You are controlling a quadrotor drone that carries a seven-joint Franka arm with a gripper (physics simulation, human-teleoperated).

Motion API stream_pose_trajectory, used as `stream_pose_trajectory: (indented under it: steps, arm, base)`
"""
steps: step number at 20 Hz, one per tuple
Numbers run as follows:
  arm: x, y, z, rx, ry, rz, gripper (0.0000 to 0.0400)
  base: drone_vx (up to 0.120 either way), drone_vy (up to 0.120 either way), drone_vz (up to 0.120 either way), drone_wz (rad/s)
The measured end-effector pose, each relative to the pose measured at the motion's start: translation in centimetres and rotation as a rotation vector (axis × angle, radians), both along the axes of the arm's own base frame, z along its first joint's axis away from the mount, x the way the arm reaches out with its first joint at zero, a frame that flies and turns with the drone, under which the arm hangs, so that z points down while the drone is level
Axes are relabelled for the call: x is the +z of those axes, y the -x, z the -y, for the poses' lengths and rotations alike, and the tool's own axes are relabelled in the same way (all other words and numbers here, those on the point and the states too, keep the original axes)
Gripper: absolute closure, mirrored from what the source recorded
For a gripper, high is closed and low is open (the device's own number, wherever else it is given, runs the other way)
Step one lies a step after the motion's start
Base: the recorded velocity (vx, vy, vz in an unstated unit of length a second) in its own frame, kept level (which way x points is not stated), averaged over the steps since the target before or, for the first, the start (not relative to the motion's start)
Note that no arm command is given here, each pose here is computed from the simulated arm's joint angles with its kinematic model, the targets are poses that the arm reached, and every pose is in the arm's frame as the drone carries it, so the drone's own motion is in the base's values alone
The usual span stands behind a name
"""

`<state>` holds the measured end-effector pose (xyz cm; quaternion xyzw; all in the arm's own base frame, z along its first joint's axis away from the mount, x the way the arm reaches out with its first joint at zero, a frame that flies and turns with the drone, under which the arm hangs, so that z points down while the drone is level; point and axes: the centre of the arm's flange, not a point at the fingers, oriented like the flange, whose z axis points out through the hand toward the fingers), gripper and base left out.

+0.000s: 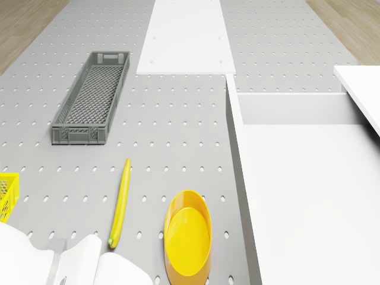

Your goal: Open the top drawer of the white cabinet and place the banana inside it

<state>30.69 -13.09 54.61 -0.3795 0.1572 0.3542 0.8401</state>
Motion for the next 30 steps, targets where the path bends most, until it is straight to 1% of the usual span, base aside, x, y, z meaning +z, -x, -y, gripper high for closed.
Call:
stream_pose_trajectory:
  steps: [2, 4, 7, 10, 16, 28, 29, 30]
  arm:
    - [-1.7, 0.00, -1.9, -0.002, -0.237, 0.0032, 0.0293]
    - [-2.6, 0.00, -3.6, -0.004, -0.414, 0.0044, 0.0293]
    - [-3.3, 0.00, -5.3, -0.006, -0.592, 0.0043, 0.0294]
    - [-3.6, 0.00, -6.4, -0.008, -0.697, 0.0035, 0.0294]
    - [-3.7, 0.01, -7.4, -0.010, -0.795, 0.0022, 0.0295]
    - [-3.7, 0.01, -7.8, -0.012, -0.839, 0.0014, 0.0295]
    - [-3.7, 0.01, -7.8, -0.012, -0.840, 0.0014, 0.0250]
    - [-3.7, 0.01, -7.9, -0.012, -0.841, 0.0014, 0.0195]
  base:
    - [0.120, 0.120, 0.000, 0.000]
    - [0.120, 0.120, 0.000, 0.000]
    - [0.120, 0.120, 0.000, 0.000]
    - [0.120, 0.120, 0.000, 0.000]
    - [0.120, 0.120, 0.000, 0.000]
    - [0.120, 0.120, -0.117, 0.000]
    - [0.120, 0.120, -0.120, 0.000]
    - [0.120, 0.120, -0.120, 0.000]
